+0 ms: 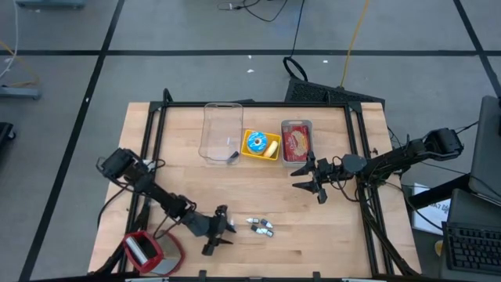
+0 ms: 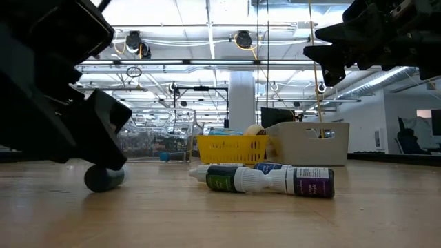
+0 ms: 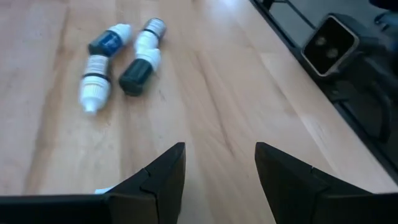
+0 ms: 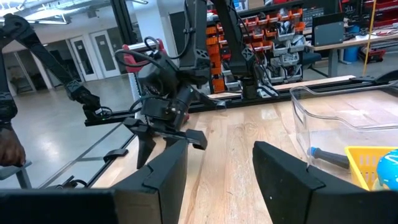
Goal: Pick & Place Food Item
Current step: Put the black food coloring bottle into the transparent bin
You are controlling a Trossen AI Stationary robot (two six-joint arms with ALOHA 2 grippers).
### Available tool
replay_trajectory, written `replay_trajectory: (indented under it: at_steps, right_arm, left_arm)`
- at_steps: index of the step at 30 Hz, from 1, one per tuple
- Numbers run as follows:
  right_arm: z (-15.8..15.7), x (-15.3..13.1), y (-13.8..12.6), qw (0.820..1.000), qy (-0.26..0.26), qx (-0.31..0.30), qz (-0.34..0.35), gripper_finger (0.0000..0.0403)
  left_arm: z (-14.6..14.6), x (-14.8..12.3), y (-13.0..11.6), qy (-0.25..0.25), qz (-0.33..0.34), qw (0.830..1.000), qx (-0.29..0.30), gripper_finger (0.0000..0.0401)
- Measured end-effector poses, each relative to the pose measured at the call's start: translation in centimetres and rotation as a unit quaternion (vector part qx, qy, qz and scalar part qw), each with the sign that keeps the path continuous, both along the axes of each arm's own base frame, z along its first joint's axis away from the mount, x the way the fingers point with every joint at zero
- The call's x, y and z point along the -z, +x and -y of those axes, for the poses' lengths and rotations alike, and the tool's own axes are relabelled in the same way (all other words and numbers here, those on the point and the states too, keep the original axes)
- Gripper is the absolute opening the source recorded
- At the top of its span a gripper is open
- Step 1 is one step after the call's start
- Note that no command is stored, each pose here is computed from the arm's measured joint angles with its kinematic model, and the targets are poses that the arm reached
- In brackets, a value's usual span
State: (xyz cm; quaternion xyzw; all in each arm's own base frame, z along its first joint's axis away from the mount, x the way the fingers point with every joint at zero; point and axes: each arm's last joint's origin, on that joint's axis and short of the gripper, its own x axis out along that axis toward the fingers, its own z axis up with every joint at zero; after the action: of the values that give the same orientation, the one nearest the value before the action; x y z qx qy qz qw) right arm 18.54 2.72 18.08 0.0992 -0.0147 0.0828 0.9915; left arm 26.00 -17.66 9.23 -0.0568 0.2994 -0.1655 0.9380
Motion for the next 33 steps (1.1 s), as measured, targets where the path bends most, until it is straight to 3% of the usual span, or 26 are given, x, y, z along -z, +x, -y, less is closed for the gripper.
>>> replay_trajectory:
  at_steps: [11, 14, 19, 23, 27, 29, 33]
  right_arm:
    - [0.0, 0.0, 0.0, 1.0, 0.0, 0.0, -0.001, 0.0171]
    - [0.0, 0.0, 0.0, 1.0, -0.001, 0.0, -0.002, 0.0171]
    - [0.1, 0.0, 0.0, 1.0, -0.008, 0.011, -0.001, 0.0171]
    - [0.1, 0.1, 0.0, 1.0, -0.009, 0.012, -0.002, 0.0171]
    - [0.1, 0.1, 0.0, 1.0, -0.009, 0.012, -0.004, 0.0171]
    - [0.1, 0.1, 0.0, 1.0, -0.009, 0.012, -0.004, 0.0171]
    - [0.1, 0.1, 0.0, 1.0, -0.015, 0.012, -0.003, 0.0171]
  left_arm:
    - [-1.5, 0.4, 0.5, 0.013, -0.029, 0.999, -0.032, 0.0198]
    - [-1.8, -0.6, 0.6, 0.007, -0.015, 0.999, -0.038, 0.0198]
    - [-2.7, -3.3, -0.1, 0.049, -0.006, 0.996, -0.072, 0.0198]
    - [-3.7, -4.6, -1.4, 0.011, -0.058, 0.984, -0.169, 0.0198]
    - [-4.5, -5.7, -2.2, -0.083, -0.105, 0.957, -0.257, 0.0198]
    - [-4.6, -5.5, -2.5, -0.099, -0.136, 0.95, -0.263, 0.0198]
    - [-3.9, -5.0, -3.1, -0.07, -0.165, 0.962, -0.208, 0.0198]
